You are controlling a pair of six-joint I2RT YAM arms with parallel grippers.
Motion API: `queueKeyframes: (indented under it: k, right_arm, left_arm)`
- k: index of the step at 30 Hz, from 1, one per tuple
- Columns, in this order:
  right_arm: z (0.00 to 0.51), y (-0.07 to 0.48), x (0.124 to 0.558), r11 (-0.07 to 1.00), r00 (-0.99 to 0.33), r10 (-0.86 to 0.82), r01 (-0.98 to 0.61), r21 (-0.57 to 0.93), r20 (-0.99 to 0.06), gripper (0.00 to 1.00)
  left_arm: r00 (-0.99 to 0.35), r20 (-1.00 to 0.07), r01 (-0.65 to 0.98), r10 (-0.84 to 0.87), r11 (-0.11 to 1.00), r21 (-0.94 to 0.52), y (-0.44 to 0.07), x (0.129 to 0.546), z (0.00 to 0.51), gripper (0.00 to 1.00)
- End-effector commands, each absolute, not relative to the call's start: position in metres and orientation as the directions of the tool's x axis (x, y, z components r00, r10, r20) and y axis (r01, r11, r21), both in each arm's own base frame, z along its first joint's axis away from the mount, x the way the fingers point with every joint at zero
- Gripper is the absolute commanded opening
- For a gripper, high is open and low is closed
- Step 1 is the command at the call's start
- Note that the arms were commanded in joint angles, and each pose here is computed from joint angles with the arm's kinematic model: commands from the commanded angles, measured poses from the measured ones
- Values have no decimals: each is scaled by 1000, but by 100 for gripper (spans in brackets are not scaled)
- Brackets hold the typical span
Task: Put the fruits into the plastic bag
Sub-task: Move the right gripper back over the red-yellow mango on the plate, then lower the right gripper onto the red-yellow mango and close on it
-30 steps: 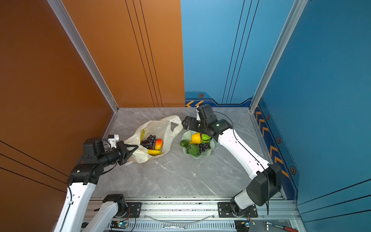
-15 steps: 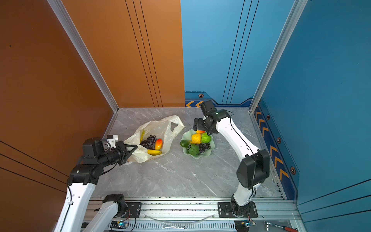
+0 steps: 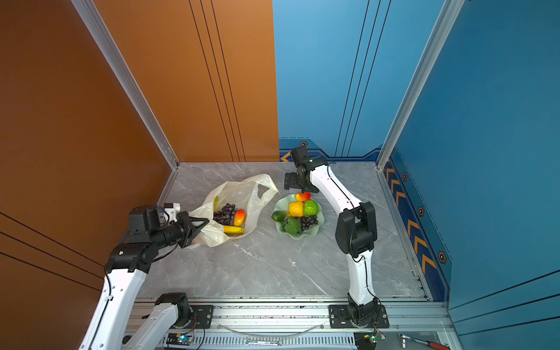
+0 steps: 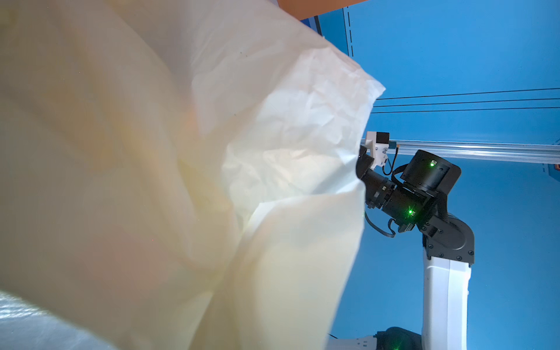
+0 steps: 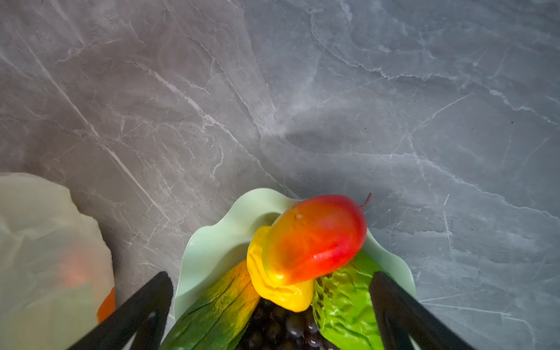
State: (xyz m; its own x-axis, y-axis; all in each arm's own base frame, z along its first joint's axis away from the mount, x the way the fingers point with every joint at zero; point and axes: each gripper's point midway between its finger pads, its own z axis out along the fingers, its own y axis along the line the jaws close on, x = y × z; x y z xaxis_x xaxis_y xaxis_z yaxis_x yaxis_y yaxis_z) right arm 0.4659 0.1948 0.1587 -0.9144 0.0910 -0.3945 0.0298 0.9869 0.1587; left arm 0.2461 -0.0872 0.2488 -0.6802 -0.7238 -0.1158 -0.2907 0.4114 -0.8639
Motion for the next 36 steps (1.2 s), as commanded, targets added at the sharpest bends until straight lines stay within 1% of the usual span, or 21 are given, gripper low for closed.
queueKeyframes:
  k: [1, 14, 25, 32, 36]
  right_arm:
    - [139, 185, 463, 992, -933, 107, 77, 98, -344, 100]
    - [114, 177, 464, 994, -947, 112, 105, 39, -301, 100]
    - [99, 173, 462, 994, -956, 105, 108, 3, -273, 90]
    - [94, 169, 459, 994, -961, 86, 99, -36, -264, 85]
    - [93, 167, 459, 994, -961, 77, 94, -53, -266, 80]
  left_arm:
    - [-680, -150, -264, -718, 431, -863, -84, 251, 256, 0]
    - [-686, -133, -271, -715, 421, -866, -79, 256, 254, 0]
    - [-689, -132, -265, -713, 417, -870, -80, 258, 254, 0]
    - [-689, -129, -267, -713, 415, -870, -80, 256, 252, 0]
    - [-689, -129, -266, -713, 414, -870, -80, 255, 252, 0]
